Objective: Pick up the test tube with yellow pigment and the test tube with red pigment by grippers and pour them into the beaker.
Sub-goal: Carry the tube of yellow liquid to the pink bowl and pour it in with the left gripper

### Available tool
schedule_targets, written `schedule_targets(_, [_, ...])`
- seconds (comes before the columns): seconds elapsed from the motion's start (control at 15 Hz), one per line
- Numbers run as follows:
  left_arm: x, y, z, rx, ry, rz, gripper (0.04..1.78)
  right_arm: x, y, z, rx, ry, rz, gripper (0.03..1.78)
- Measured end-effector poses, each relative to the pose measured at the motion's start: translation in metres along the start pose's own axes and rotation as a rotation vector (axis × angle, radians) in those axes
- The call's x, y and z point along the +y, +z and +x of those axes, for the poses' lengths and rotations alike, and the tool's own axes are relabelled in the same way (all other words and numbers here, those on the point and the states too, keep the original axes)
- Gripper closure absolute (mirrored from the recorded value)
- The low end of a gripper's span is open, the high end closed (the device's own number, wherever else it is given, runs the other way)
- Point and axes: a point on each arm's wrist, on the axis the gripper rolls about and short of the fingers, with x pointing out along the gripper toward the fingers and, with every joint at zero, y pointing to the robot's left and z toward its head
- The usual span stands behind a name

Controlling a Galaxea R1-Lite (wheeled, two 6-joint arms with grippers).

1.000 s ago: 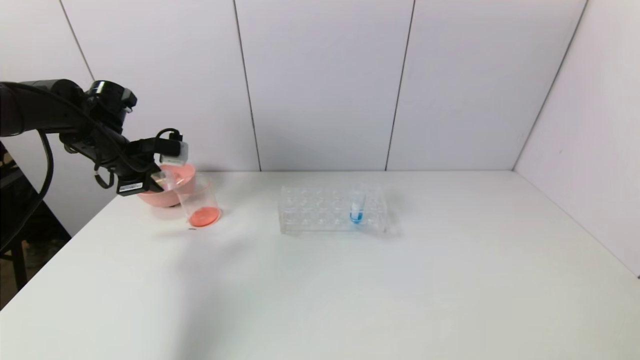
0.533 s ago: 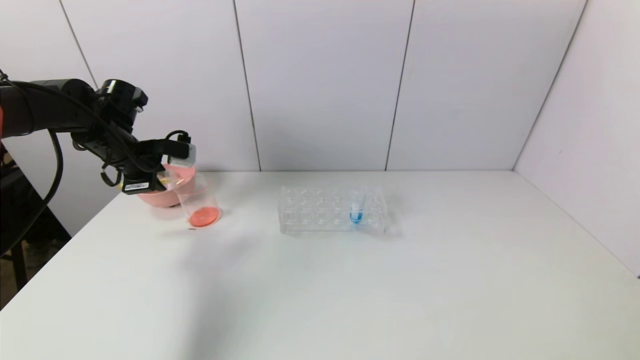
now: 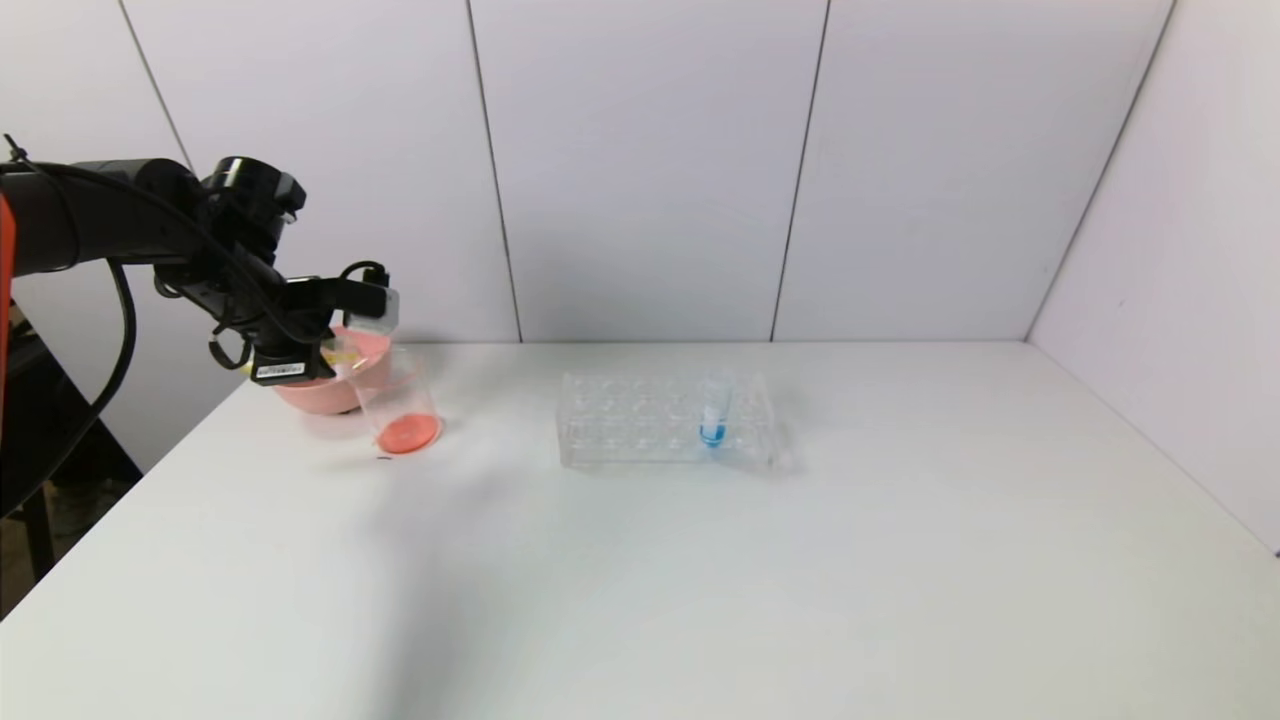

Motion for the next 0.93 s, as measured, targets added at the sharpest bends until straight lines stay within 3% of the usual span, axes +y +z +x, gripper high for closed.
schedule_targets(0.93, [0.001, 0.011, 0.004, 0.056, 0.035, 0.025, 1.36, 0.000, 0.000, 0.000, 0.000, 0.000, 0.000, 0.11])
